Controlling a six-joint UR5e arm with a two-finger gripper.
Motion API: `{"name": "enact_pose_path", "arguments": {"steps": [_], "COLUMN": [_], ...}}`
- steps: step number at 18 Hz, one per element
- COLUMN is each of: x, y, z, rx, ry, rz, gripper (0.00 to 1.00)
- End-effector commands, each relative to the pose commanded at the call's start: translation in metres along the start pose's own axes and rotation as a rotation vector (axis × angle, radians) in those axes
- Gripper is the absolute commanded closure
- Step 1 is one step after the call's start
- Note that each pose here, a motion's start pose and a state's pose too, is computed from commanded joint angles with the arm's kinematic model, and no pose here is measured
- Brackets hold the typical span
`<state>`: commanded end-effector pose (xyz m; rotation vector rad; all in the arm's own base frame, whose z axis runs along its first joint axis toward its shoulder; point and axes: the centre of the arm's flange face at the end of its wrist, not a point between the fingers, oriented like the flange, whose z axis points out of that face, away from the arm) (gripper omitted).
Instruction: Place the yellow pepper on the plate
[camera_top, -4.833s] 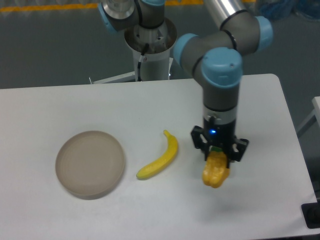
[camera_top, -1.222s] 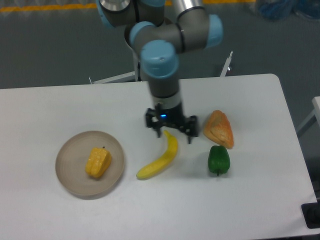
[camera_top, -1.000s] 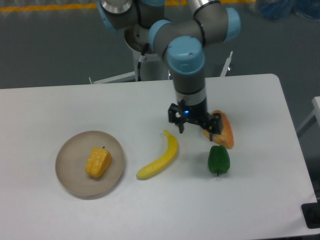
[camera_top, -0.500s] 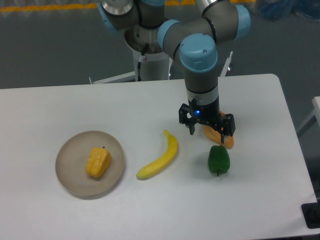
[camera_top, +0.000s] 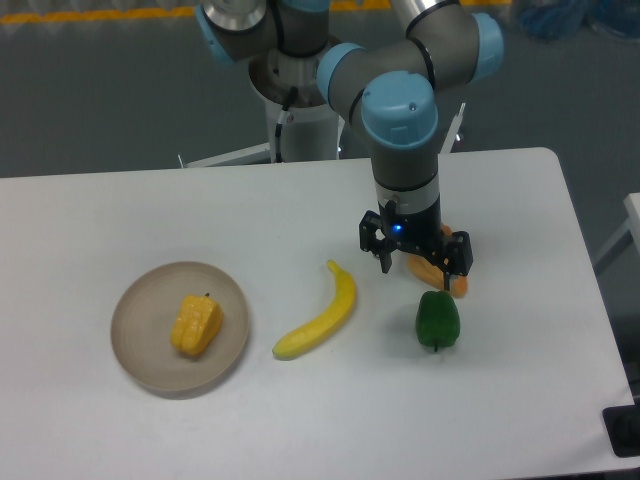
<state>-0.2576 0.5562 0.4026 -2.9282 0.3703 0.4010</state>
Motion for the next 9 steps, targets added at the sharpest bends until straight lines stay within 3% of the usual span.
{"name": "enact_pose_path", "arguments": {"steps": [9], "x": [-0.0026], "y": [-0.0004], "z": [-0.0024], "rx": [0.005], "ry": [-0.01], "rz": [-0.001], "gripper": [0.0]}}
